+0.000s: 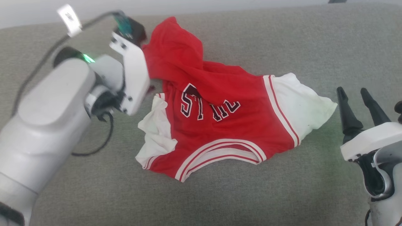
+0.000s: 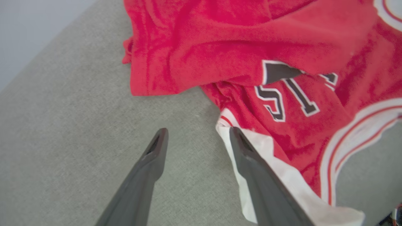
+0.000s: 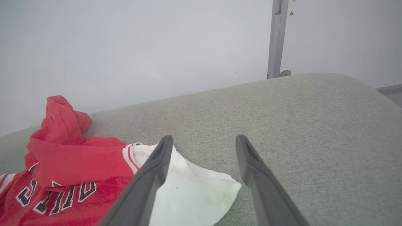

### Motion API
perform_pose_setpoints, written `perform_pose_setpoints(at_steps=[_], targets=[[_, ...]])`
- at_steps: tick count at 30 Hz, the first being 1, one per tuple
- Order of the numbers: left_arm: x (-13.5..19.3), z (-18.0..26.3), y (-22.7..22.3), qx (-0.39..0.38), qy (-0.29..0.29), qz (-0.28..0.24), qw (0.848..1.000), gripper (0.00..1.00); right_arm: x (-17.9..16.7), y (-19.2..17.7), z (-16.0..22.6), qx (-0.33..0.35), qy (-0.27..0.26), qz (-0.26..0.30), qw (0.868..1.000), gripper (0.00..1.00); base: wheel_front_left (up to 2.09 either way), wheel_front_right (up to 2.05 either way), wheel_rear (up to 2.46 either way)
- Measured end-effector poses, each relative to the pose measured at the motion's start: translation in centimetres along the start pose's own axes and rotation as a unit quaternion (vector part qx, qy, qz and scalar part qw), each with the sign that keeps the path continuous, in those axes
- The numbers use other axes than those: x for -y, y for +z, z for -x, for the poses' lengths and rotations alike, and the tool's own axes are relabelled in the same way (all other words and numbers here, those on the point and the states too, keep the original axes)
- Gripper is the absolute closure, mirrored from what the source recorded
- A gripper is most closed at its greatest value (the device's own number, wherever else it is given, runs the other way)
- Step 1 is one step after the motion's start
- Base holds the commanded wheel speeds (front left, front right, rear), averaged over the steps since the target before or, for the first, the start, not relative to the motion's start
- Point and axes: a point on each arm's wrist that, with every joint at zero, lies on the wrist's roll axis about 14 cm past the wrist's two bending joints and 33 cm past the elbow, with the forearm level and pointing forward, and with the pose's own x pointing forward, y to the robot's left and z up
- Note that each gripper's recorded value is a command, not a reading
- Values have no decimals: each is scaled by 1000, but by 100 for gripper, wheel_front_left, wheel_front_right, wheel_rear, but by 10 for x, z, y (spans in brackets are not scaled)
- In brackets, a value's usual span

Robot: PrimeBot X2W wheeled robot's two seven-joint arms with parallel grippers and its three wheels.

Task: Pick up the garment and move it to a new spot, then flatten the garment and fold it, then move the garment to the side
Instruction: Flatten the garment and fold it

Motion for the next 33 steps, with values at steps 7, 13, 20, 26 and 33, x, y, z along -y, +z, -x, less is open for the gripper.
perform_pose_setpoints(at_steps=[7,13,20,26,33], targets=[[26,17,-26,-34,-25,34,999,0,-13,11,0,18,13,0,1000,0,0,0,0],[42,18,-43,-61,-43,55,996,0,-13,12,1,18,11,0,1000,0,0,0,0],[43,-3,-72,-104,-45,88,990,0,-8,4,2,7,5,-3,1000,0,0,0,0],[36,-8,-81,-111,-46,99,988,100,-5,3,3,5,1,-3,1000,0,0,0,0],[20,17,-68,-71,-28,107,991,100,-3,6,8,9,-1,-2,1000,0,0,0,0]])
